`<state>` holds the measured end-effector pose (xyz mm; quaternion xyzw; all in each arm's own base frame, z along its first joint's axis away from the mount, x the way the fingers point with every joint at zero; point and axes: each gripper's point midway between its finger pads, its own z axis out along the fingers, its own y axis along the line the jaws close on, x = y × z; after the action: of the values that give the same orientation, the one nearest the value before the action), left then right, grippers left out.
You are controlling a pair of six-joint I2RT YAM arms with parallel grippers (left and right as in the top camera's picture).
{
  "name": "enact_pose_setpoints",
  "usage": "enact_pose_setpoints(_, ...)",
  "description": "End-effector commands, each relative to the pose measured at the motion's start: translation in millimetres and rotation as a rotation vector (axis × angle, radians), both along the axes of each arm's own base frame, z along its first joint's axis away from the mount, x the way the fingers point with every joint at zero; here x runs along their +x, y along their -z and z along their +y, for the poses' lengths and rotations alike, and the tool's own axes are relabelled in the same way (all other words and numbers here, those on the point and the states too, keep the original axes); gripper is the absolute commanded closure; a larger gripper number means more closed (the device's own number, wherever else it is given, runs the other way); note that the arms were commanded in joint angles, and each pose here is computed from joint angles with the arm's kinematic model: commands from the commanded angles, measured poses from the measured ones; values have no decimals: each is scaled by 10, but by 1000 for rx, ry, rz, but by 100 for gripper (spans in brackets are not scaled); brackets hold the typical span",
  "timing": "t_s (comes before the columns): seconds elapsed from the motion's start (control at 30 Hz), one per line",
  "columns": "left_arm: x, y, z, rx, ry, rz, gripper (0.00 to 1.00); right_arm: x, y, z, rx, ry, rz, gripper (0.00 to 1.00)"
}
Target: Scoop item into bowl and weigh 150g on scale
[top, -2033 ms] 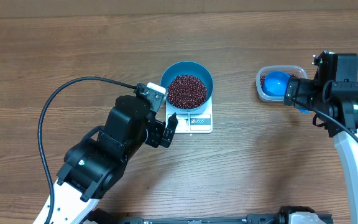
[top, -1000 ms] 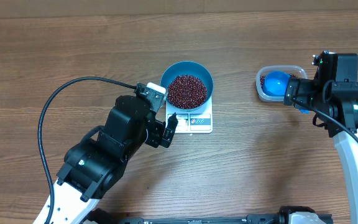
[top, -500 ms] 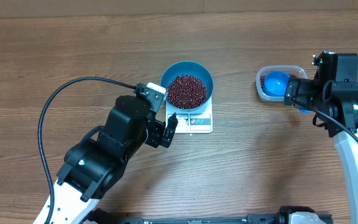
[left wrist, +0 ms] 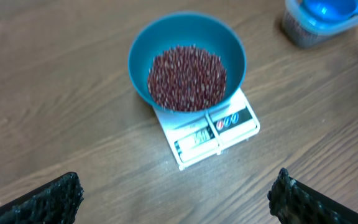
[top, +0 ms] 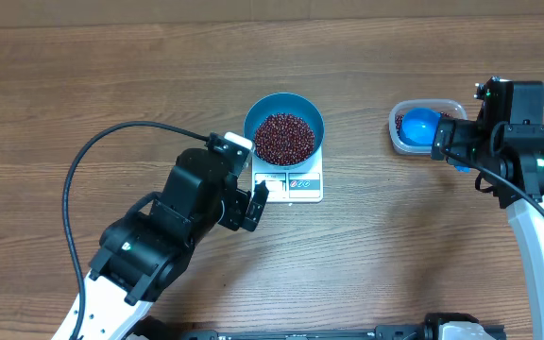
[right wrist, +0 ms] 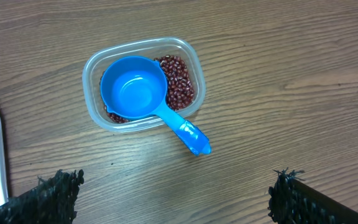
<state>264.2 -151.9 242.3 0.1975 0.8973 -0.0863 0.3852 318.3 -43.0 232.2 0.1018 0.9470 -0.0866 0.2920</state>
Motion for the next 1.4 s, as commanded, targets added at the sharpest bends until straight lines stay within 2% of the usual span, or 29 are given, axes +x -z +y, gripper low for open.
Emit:
enact_pose_setpoints(0.0,-67,285,83,5,-16,47,1,41,-96,8,0,-13,-27,0)
enact_pose_setpoints(0.27,-40,569,201,-68,-54,-72,0,41,-96,8,0,-13,-27,0)
enact_pose_setpoints(1.03,-468,606,553,-265,-111,-329,0,41,-96,8,0,-13,-26,0)
enact_pose_setpoints(1.37,-507,726,674,-336,-167,-406,0,41,-96,8,0,-13,-27,0)
